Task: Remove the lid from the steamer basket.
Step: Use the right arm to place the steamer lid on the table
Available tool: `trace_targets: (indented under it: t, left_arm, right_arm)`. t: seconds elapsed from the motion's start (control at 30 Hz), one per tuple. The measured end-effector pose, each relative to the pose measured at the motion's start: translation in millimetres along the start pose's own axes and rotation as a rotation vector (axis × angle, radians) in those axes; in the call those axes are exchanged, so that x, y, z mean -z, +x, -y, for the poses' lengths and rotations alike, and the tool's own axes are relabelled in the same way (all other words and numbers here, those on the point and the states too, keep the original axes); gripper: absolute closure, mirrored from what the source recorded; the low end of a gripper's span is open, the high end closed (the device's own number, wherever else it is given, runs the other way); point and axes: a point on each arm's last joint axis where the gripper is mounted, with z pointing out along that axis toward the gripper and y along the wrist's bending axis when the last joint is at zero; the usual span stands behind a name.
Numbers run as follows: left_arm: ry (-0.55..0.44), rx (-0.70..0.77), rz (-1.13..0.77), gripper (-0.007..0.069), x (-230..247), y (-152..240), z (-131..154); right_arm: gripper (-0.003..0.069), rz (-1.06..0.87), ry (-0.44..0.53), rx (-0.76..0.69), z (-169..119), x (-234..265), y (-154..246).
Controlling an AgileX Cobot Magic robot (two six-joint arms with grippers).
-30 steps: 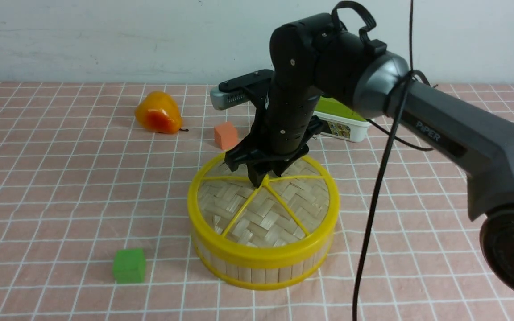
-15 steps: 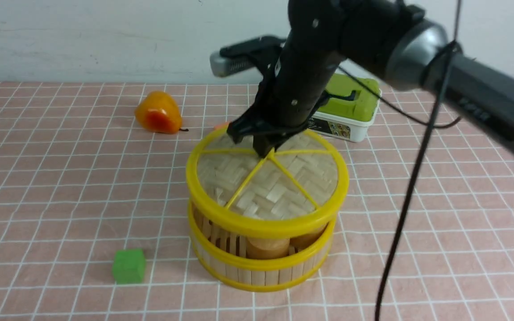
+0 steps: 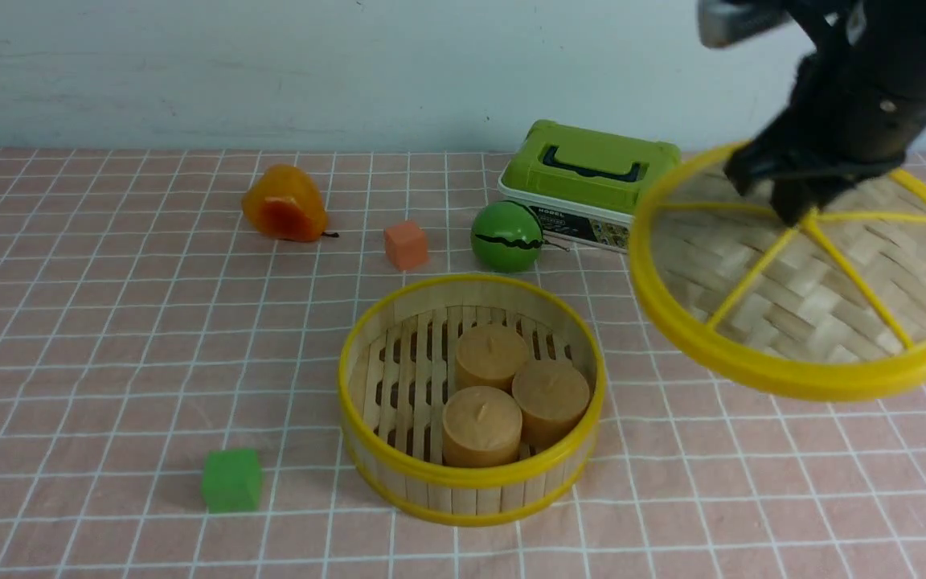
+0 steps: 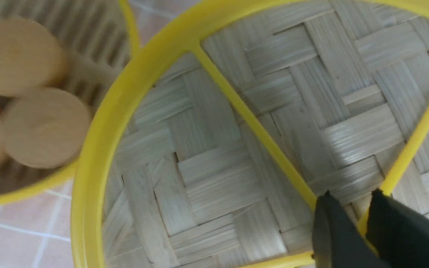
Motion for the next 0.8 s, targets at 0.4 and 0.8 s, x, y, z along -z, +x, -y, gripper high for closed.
trace_targets:
  t: [0.4,0.8]
  left_arm:
    - [0.0,0.0,0.0,0.0386,0,0,0]
    - [0.0,0.0,0.0,0.0386,0,0,0]
  right_arm:
    - [0.0575,-0.06,-0.033,-0.169,36,-105,21]
    - [0.0452,-0.09,-0.046,-0.198,34,-152,20]
